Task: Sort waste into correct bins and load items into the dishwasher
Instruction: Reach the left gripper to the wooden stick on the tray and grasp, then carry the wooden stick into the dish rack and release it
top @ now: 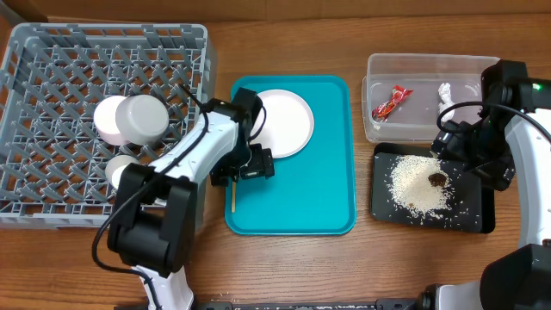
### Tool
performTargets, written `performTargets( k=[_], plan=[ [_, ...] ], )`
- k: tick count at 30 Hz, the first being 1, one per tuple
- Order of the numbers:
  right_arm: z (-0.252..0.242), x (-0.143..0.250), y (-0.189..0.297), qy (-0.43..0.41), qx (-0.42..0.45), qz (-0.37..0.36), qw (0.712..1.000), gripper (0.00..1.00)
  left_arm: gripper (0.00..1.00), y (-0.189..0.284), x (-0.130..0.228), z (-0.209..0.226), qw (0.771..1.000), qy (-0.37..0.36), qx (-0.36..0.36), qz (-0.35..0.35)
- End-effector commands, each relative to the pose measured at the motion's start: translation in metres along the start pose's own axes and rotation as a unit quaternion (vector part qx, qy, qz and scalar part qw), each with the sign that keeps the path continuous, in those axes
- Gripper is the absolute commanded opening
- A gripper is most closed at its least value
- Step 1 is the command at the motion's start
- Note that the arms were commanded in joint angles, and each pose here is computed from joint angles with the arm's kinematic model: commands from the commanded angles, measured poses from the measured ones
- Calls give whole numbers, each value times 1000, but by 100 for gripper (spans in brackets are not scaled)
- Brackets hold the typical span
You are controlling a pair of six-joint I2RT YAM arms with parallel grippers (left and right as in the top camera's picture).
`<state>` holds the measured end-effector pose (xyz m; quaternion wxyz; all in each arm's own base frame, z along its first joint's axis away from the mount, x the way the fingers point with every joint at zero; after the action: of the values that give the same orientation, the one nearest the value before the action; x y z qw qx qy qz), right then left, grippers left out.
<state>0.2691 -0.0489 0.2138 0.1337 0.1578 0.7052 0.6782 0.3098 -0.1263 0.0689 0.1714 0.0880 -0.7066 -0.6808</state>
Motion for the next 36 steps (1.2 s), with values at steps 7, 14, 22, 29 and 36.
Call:
performTargets(
  k=[7,14,22,29,36],
  plan=[
    [-2,0,3,0,3,-5,1000,100,81,-39,3,1,998,-27,-41,30],
    [-2,0,3,0,3,-6,1000,100,47,-48,9,8,996,-26,-64,52],
    [-2,0,3,0,3,-6,1000,100,4,-46,9,12,996,-8,-73,54],
    [-2,1,3,0,3,-5,1000,100,4,-37,7,21,995,15,-76,64],
    [-2,1,3,0,3,-5,1000,100,4,13,-6,11,999,11,-30,12]
  ],
)
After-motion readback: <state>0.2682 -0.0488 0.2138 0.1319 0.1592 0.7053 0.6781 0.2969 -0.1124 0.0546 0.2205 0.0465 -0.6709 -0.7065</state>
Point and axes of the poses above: each gripper's point midway between its finger pads, its own y axis back along the fingers, its own z axis along the line the jaws close on, x = y × z, the point moved 5 cm from there along y, back along the fingers, and after that the axes turned 12 degrees about y, right-handed, at the moved point
